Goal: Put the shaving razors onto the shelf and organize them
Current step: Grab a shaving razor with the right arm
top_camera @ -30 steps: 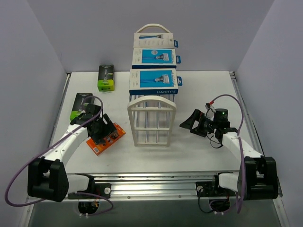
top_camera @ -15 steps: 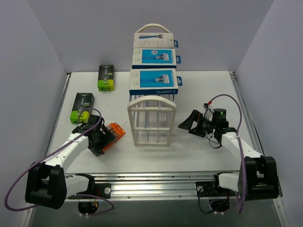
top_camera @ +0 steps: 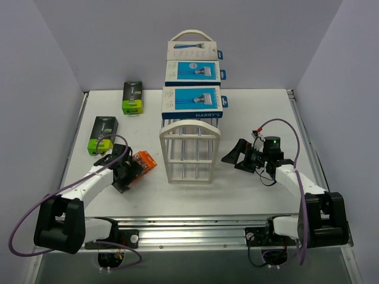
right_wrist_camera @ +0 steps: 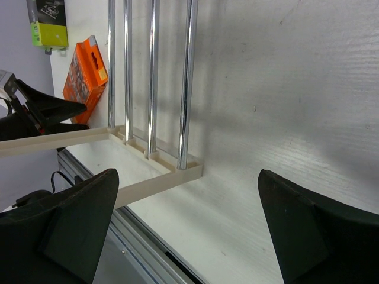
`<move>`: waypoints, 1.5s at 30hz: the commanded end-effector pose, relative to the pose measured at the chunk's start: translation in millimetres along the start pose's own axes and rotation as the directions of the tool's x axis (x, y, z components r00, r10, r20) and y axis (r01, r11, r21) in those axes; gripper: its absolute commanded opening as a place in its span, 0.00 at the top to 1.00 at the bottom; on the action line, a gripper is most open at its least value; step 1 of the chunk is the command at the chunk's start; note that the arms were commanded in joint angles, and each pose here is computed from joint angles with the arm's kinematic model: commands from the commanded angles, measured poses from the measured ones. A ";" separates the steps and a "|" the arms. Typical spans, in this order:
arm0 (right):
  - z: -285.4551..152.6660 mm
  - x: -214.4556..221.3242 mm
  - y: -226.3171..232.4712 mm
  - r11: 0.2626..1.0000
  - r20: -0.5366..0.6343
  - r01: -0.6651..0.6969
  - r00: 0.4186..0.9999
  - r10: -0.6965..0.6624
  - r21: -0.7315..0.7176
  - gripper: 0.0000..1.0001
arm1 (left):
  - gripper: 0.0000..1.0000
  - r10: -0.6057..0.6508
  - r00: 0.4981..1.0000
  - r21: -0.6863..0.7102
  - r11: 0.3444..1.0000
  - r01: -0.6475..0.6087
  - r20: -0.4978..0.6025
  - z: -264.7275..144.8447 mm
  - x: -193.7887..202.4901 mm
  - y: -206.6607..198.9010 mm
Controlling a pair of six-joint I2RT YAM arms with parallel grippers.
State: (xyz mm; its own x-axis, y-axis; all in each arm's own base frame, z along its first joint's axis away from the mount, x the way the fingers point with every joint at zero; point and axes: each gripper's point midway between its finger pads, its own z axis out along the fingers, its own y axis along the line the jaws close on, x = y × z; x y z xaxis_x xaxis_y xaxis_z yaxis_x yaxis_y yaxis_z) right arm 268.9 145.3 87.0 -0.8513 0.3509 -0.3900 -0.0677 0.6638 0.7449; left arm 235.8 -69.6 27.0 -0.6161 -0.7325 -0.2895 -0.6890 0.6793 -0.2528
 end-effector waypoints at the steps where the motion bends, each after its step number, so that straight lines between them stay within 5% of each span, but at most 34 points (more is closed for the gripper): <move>1: 2.8 0.8 0.6 1.000 -0.005 0.024 1.000 -0.024 -0.006 0.00 | 0.09 -0.016 0.995 0.062 0.998 0.010 0.094 6.8 -21.7 -22.2; 17: 5.6 3.5 -4.3 1.000 -0.018 0.024 1.000 -0.023 0.017 0.00 | 0.09 0.090 0.986 0.058 0.993 -0.099 0.138 30.5 -62.3 -69.4; 28: 6.4 2.9 -5.7 0.999 -0.017 0.027 1.000 -0.027 0.023 0.00 | 0.09 0.142 0.980 0.064 0.986 -0.152 0.138 5.1 -58.5 -55.6; 45: 6.3 3.3 0.1 0.999 -0.013 0.043 0.999 -0.043 0.007 0.00 | 0.09 -0.110 0.973 -0.041 0.992 0.121 0.201 -28.3 -84.8 18.2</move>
State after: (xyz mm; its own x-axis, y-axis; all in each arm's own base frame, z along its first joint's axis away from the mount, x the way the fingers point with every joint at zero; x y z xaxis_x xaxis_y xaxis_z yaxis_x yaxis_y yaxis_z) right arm 267.0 148.6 77.0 -0.8639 0.3324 -0.3783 -0.0583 0.6801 0.7308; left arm 275.8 -13.9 75.8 -0.5002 -0.7399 -0.4499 -0.7186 0.6446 -0.2612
